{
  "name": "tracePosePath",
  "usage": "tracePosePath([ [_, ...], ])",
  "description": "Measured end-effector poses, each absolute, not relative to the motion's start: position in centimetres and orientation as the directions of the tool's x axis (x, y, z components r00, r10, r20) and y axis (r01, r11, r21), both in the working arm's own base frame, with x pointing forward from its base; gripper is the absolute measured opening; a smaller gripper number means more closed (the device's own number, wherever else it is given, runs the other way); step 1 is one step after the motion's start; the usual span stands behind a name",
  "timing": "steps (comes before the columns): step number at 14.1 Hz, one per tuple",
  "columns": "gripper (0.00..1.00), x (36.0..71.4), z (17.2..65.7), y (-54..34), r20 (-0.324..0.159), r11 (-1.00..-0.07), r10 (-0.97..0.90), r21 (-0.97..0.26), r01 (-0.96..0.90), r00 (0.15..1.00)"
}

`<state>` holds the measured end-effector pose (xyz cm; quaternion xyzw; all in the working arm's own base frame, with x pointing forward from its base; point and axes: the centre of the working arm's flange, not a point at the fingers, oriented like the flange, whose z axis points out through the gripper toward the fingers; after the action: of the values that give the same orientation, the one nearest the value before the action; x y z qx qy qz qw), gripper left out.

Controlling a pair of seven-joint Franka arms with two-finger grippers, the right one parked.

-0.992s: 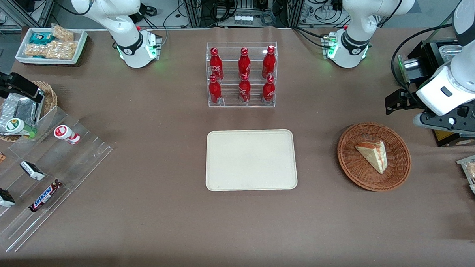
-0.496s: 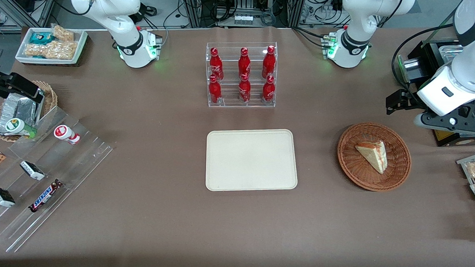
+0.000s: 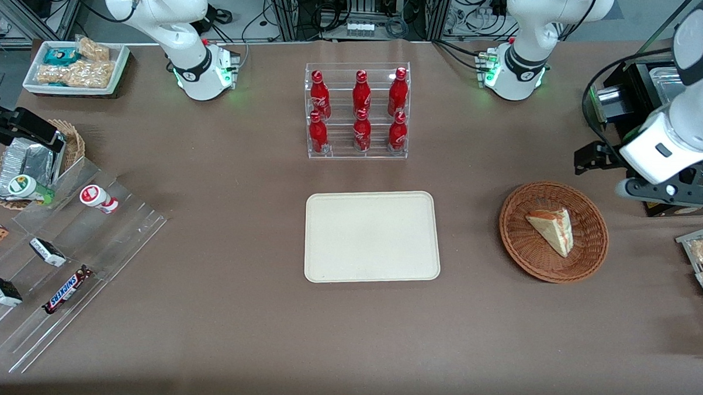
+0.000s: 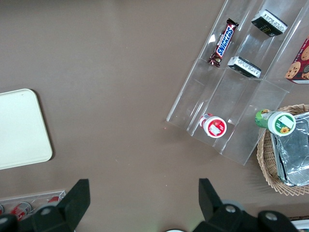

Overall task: Place sandwich from basket to tray
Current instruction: 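Lower the open left gripper over the sandwich in the wicker basket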

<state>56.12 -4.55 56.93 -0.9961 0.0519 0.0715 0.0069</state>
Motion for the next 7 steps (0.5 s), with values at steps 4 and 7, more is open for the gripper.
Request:
tracePosePath([
  [4,1.0,56.8,51.5,-2.9,-0.16,-0.997,-0.073,-0.006,-0.075,0.984],
  [7,1.0,56.6,46.1,-0.9,-0.15,-0.999,-0.033,-0.007,-0.035,0.988],
])
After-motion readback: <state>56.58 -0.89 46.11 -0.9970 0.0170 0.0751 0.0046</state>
